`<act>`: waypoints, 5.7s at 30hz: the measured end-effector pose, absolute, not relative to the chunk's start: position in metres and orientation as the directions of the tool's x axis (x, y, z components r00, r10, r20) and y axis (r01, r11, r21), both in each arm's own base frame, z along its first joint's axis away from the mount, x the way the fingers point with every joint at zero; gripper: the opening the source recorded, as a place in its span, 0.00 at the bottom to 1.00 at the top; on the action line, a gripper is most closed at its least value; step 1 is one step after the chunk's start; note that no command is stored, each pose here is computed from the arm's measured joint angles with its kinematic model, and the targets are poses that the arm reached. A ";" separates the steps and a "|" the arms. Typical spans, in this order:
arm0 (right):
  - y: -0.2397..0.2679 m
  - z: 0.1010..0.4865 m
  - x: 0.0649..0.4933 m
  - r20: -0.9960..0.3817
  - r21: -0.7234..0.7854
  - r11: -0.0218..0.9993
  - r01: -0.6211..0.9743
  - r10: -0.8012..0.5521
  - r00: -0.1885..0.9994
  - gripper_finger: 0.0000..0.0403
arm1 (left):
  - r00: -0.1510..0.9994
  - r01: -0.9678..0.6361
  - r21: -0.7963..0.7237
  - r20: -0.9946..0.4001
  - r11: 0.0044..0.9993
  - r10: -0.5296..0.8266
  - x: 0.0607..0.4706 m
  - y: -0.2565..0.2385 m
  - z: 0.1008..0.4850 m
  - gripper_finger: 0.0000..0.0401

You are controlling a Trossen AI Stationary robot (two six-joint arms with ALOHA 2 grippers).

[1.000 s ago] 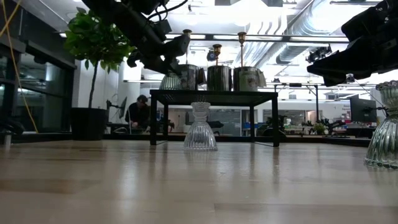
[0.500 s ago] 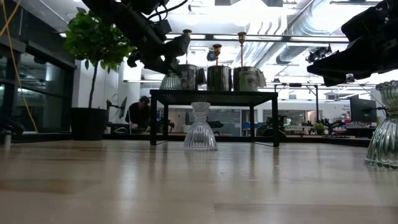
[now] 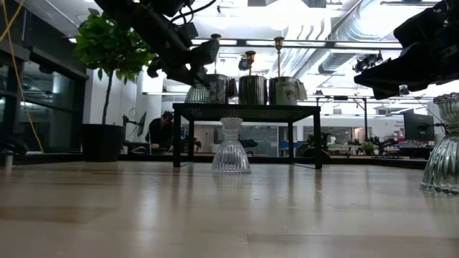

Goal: Pick & Place candle stick holders
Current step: Put the top green glass candle holder on the shelf, then put the transparent glass candle holder on the shelf

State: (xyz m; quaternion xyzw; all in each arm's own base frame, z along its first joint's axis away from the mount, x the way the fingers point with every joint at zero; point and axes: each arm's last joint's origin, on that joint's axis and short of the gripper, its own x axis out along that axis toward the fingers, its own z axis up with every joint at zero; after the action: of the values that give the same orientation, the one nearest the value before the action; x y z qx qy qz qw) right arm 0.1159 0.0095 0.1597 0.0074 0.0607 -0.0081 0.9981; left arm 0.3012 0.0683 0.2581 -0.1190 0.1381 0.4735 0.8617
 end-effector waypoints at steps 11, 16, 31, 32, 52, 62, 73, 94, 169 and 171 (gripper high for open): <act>0.010 0.160 0.116 -0.121 0.014 1.000 0.017 -0.015 0.992 0.25 | 0.510 -0.848 -0.054 -0.349 0.527 0.786 0.301 0.068 0.258 0.36; 0.009 0.160 0.116 -0.121 0.014 1.000 0.017 -0.015 0.993 0.25 | 0.511 -0.847 -0.048 -0.349 0.529 0.786 0.301 0.068 0.258 0.36; 0.009 0.160 0.116 -0.121 0.014 1.000 0.017 -0.015 0.993 0.25 | 0.491 -0.850 0.026 -0.323 0.526 0.809 0.301 0.069 0.260 0.60; 0.009 0.160 0.116 -0.121 0.014 1.000 0.017 -0.015 0.993 0.25 | 0.491 -0.848 0.034 -0.322 0.528 0.809 0.301 0.069 0.260 0.62; 0.010 0.160 0.116 -0.121 0.014 1.000 0.017 -0.015 0.992 0.25 | 0.504 -0.832 0.122 -0.245 0.542 0.828 0.303 0.070 0.272 0.69; 0.010 0.160 0.116 -0.121 0.014 1.000 0.017 -0.015 0.992 0.25 | 0.552 -0.803 0.157 -0.167 0.574 0.817 0.302 0.069 0.288 0.69; 0.009 0.160 0.116 -0.121 0.014 1.000 0.017 -0.015 0.993 0.25 | 0.689 -0.697 0.178 -0.101 0.695 0.717 0.282 0.052 0.321 0.69; 0.010 0.160 0.116 -0.121 0.014 1.000 0.017 -0.015 0.993 0.25 | 0.890 -0.361 0.151 -0.240 0.920 0.388 0.235 -0.054 0.215 0.69; 0.010 0.160 0.116 -0.121 0.014 1.000 0.017 -0.015 0.992 0.25 | 0.878 -0.454 -0.053 -0.194 0.889 0.437 0.351 -0.025 0.104 0.30; 0.009 0.160 0.116 -0.121 0.014 1.000 0.017 -0.015 0.992 0.25 | 0.879 -0.459 -0.063 -0.176 0.886 0.443 0.355 -0.025 0.108 0.30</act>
State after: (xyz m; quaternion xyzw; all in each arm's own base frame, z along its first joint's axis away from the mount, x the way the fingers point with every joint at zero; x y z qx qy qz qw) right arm 0.1159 0.0095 0.1597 0.0076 0.0607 -0.0080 0.9981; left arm 0.3553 -0.0249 0.1080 -0.0516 0.0786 0.2329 0.9679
